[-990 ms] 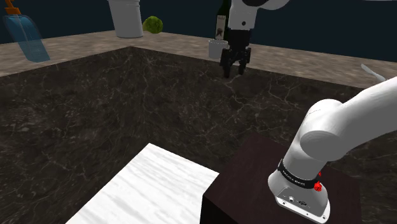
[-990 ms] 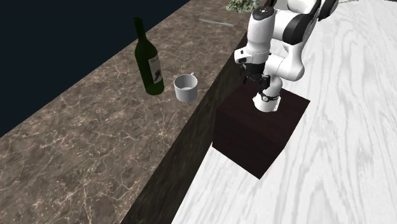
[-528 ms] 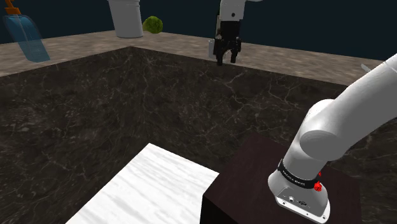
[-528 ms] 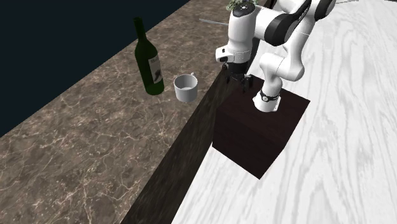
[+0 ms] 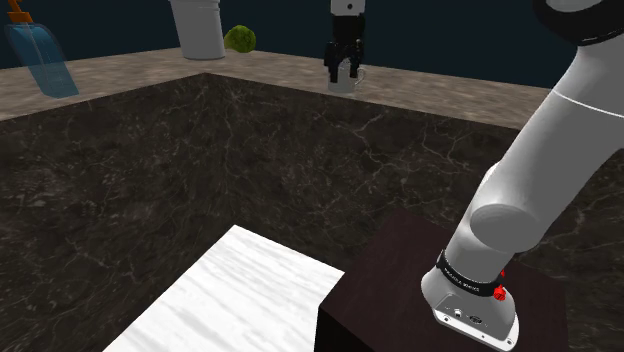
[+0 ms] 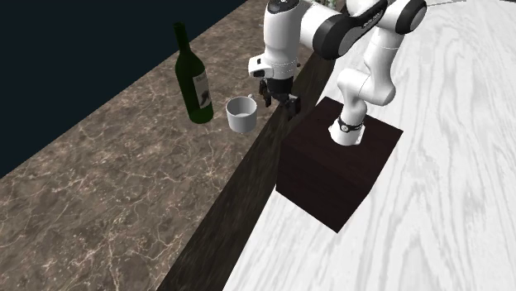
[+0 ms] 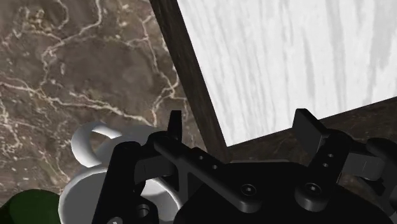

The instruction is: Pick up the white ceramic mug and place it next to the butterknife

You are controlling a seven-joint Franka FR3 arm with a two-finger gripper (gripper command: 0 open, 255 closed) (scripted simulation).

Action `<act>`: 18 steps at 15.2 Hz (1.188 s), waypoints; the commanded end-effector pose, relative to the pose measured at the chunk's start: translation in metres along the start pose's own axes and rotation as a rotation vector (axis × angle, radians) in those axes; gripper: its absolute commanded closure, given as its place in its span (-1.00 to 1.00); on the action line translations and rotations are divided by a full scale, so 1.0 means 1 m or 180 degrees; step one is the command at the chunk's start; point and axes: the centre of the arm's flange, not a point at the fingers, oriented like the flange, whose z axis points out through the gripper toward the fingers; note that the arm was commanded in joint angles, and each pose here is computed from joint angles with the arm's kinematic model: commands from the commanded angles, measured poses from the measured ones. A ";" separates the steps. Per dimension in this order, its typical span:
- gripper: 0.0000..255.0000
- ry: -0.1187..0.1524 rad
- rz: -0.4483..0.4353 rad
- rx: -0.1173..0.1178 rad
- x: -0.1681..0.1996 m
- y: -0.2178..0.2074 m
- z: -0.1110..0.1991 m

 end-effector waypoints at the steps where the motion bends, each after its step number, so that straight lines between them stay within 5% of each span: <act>1: -1.00 0.0011 -0.0031 -0.0043 0.022 0.013 -0.009; 6: -1.00 0.0037 -0.0100 -0.0143 0.074 0.038 -0.032; 18: -1.00 0.0037 -0.0100 -0.0143 0.074 0.040 0.008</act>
